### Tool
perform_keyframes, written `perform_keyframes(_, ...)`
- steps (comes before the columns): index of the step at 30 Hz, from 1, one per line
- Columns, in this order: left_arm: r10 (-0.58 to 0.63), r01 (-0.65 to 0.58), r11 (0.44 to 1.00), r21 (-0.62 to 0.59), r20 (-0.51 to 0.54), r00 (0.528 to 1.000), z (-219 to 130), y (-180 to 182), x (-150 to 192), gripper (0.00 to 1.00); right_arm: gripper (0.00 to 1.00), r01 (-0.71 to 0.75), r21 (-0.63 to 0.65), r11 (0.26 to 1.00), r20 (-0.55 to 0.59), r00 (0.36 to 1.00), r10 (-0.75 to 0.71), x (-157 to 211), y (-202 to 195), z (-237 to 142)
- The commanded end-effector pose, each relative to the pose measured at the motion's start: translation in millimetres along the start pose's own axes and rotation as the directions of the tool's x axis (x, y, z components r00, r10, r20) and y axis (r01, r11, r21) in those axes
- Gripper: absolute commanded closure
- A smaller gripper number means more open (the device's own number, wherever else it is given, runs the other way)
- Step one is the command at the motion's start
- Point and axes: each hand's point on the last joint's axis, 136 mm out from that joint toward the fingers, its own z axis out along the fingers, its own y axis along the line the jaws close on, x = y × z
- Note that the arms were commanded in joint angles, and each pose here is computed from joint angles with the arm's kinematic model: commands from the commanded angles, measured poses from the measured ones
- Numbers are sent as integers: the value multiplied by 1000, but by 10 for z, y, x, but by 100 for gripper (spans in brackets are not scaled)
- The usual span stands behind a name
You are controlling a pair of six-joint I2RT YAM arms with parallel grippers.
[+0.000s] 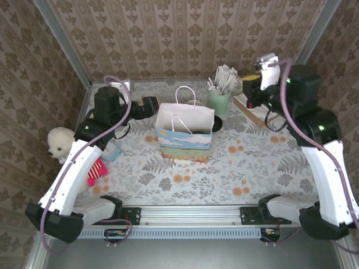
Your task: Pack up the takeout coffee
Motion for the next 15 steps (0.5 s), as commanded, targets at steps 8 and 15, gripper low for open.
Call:
perform_keyframes(8,81,-79,990,115,-16,997,-49,-227,-23,0,100,-138,-420,897,-52,990,129,-94,811,-394)
perform_keyframes(15,97,-94,987,129,-22,995,-104,-249,21,0,100,-198,-555,808,-127,980,153,6,1084,-380)
